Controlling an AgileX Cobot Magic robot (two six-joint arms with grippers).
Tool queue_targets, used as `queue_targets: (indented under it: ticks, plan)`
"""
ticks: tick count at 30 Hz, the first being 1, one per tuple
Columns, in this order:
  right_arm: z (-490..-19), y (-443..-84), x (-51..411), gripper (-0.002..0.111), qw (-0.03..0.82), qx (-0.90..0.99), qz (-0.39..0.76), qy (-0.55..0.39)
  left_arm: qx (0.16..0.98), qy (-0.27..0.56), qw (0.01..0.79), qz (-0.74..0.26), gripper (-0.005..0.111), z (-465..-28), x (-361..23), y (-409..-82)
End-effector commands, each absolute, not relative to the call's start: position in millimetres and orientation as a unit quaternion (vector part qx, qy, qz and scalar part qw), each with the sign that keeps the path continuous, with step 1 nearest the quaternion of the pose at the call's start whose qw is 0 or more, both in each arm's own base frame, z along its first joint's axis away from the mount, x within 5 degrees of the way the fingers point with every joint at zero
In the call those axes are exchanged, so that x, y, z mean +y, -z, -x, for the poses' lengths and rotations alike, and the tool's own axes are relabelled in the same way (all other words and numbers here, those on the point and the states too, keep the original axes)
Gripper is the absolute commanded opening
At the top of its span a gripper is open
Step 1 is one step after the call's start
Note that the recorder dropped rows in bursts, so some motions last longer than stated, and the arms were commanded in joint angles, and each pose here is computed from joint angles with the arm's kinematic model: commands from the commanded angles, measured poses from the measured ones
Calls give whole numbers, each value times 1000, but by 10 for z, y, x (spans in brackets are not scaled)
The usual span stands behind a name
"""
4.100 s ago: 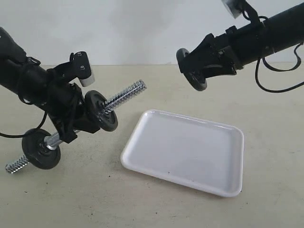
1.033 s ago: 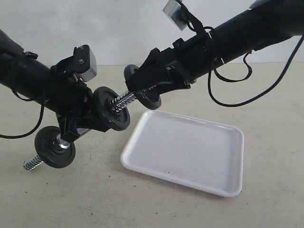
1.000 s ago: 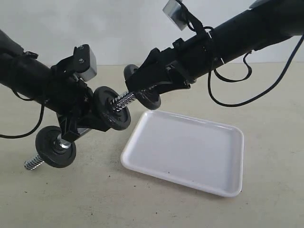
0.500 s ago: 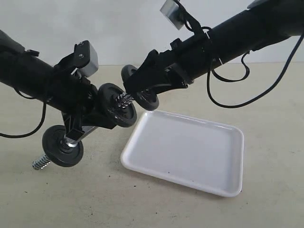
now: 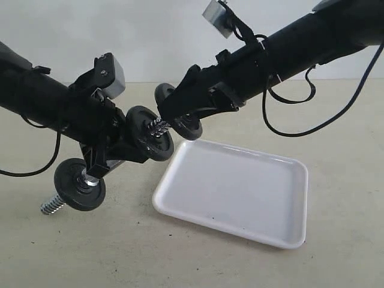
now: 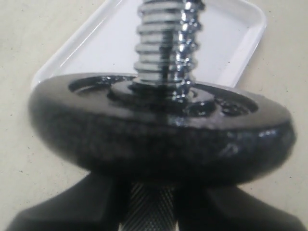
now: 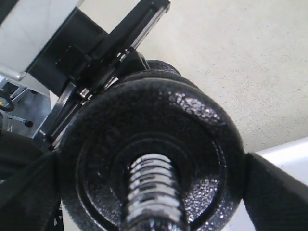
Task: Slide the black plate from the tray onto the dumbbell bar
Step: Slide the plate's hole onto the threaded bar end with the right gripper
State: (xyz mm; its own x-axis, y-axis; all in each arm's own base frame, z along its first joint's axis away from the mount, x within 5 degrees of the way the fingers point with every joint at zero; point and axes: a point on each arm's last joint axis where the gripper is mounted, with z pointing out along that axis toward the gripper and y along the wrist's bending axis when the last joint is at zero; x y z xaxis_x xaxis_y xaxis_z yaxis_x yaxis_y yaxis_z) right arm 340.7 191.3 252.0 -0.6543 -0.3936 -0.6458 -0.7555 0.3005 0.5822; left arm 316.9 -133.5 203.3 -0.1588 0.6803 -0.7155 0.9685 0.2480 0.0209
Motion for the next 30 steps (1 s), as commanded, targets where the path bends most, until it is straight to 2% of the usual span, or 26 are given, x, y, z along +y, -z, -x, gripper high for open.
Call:
queue_targets:
  ticks: [1,7,9,11,15,30]
  plan:
    - [-3319,-2709,1962,1,195,750,376,-507,737,254,360,-514,4,-3209,-1374,-2248]
    - [-3318,-2706,1960,3,194,751,378,-506,737,254,360,-514,4,-3209,-1374,-2248]
    - [-3317,-2700,1958,12,193,752,380,-503,737,254,360,-514,4,-3209,-1374,-2248]
    - [-3315,-2694,1955,31,189,755,377,-502,737,254,360,-514,4,-3209,-1374,-2248]
    - [-3314,-2689,1952,106,174,766,358,-504,737,254,360,-514,4,-3209,-1374,-2248]
    - [-3313,-2684,1949,104,191,754,388,-495,735,271,370,-499,4,-3214,-1396,-2278]
